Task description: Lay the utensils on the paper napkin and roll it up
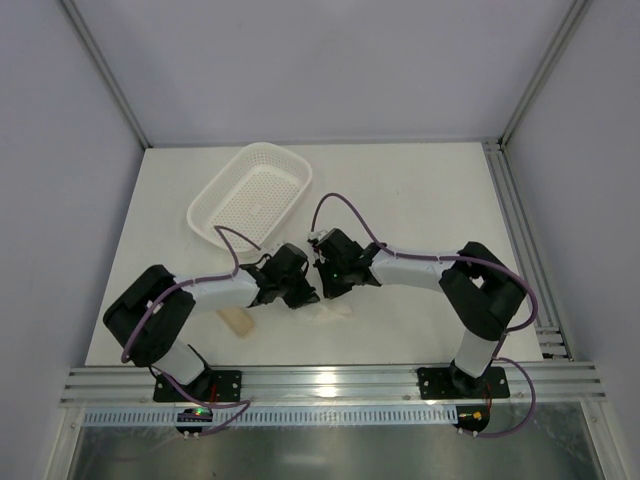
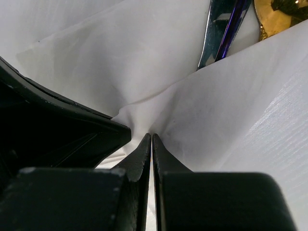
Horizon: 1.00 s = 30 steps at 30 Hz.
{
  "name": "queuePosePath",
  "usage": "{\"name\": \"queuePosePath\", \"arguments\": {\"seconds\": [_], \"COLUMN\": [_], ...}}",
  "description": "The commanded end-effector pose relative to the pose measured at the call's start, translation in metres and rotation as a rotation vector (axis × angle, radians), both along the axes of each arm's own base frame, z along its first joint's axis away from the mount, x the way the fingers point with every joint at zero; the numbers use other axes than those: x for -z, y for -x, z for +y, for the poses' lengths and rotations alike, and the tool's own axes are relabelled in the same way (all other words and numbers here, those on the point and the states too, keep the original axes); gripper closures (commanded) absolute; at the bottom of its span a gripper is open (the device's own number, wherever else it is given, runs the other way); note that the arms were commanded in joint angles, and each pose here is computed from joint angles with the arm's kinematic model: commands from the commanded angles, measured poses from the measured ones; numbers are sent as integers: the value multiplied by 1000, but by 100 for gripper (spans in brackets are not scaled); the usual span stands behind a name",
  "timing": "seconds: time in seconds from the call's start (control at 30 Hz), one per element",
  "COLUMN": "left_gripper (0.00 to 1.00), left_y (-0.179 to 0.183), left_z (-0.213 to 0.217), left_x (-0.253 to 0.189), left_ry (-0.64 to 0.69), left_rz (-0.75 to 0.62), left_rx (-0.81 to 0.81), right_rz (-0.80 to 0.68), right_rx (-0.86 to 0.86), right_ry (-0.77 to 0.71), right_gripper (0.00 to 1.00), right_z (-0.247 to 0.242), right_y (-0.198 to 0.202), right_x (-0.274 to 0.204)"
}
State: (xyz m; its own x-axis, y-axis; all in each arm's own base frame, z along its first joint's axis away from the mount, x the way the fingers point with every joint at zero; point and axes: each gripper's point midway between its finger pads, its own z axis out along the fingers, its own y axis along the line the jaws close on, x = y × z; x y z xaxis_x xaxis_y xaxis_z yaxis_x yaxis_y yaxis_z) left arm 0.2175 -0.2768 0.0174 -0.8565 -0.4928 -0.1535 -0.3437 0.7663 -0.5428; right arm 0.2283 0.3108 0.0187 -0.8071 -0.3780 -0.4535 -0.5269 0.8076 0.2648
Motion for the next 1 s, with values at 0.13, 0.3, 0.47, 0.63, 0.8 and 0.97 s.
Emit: {"name": "queuePosePath", "arguments": {"seconds": [0.13, 0.3, 0.47, 0.63, 0.8, 0.97], "left_gripper": [100, 100, 100, 100, 100, 100], "left_y": [16, 16, 17, 17, 17, 16], "left_z": [35, 33, 33, 34, 34, 32], "left_x": [26, 26, 26, 26, 26, 23], "left_ry": [-182, -176, -180, -183, -181, -173], "left_rz": [63, 64, 65, 64, 63, 58], "left_rx": [-10, -10, -10, -10, -10, -9], "right_rz": [-44, -61, -68, -107, -96, -61], "right_rx": [32, 27, 39, 60, 60, 62], "right_ry": [27, 5, 7, 49, 80, 84], "right_gripper": [96, 96, 96, 96, 96, 96], "right_z": [-8, -2, -1, -4, -8, -12], "right_y": [-5, -9, -14, -24, -24, -15], "right_x": [-3, -17, -19, -20, -9, 6]}}
